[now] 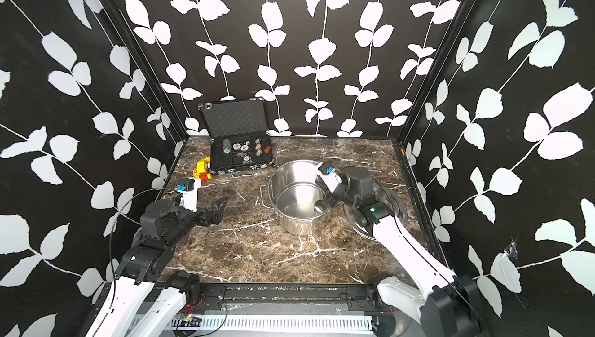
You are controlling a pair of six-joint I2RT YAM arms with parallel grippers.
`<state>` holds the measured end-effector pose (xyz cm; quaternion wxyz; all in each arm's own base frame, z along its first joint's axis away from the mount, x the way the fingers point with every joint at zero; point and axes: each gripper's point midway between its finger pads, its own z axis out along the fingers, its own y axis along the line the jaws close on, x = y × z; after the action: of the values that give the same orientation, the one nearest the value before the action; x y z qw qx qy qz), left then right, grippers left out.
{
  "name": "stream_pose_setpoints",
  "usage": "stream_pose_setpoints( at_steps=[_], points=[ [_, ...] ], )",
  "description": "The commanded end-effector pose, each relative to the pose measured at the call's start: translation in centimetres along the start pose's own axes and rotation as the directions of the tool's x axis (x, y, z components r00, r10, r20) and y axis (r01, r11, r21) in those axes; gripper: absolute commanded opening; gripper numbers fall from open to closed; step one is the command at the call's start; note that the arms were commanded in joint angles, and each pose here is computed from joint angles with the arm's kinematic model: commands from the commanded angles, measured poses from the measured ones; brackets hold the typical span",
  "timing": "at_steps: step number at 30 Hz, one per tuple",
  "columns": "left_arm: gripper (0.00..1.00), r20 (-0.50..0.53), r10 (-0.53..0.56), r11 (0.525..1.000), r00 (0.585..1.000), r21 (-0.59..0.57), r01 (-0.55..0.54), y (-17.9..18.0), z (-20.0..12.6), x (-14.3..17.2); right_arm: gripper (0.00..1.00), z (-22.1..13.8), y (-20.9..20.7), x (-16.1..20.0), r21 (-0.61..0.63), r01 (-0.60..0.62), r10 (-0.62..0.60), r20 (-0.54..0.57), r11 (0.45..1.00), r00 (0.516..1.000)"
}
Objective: Stir the soup with a spoon
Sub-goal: Stir the soup in the pan with a stick.
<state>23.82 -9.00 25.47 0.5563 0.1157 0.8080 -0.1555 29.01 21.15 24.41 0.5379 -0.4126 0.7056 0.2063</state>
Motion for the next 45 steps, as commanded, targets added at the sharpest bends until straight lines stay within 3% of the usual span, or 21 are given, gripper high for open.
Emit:
stream_pose_setpoints(
  at_steps=[1, 7, 16, 24, 29, 38, 45],
  points=[
    [0.99, 0.007, 0.010, 1.000, 1.000, 0.008, -0.010, -0.1, 0.3, 0.1, 0.00, -1.1, 2.2, -1.9, -0.060, 0.039, -0.034, 0.075, 0.997, 0.997],
    [0.99, 0.004, 0.011, 1.000, 1.000, 0.004, -0.011, 0.0, 0.3, 0.1, 0.00, -0.4, 5.7, -4.0, -0.163, 0.087, -0.068, 0.120, 0.983, 0.990],
    [0.99, 0.009, 0.010, 1.000, 1.000, 0.004, -0.010, -0.1, 0.1, 0.1, 0.00, 5.3, 9.2, -8.1, -0.288, 0.172, -0.118, 0.195, 0.942, 0.974],
    [0.99, 0.008, 0.009, 1.000, 1.000, 0.006, -0.009, -0.1, 0.1, 0.1, 0.00, 11.6, 7.6, -9.8, -0.290, 0.181, -0.121, 0.213, 0.940, 0.969],
    [0.99, 0.011, 0.006, 1.000, 1.000, 0.005, -0.006, -0.1, 0.1, 0.1, 0.00, 14.2, 3.8, -8.2, -0.248, 0.121, -0.077, 0.180, 0.961, 0.981],
    [0.99, 0.009, 0.009, 1.000, 1.000, 0.004, -0.009, 0.0, 0.2, 0.1, 0.00, 12.0, -3.9, -5.4, -0.110, 0.006, 0.012, 0.160, 0.994, 0.987],
    [0.99, 0.005, 0.008, 1.000, 1.000, 0.005, -0.008, 0.0, 0.3, 0.1, 0.00, 6.7, -6.7, -2.9, 0.007, -0.023, 0.022, 0.127, 1.000, 0.992]
  ],
)
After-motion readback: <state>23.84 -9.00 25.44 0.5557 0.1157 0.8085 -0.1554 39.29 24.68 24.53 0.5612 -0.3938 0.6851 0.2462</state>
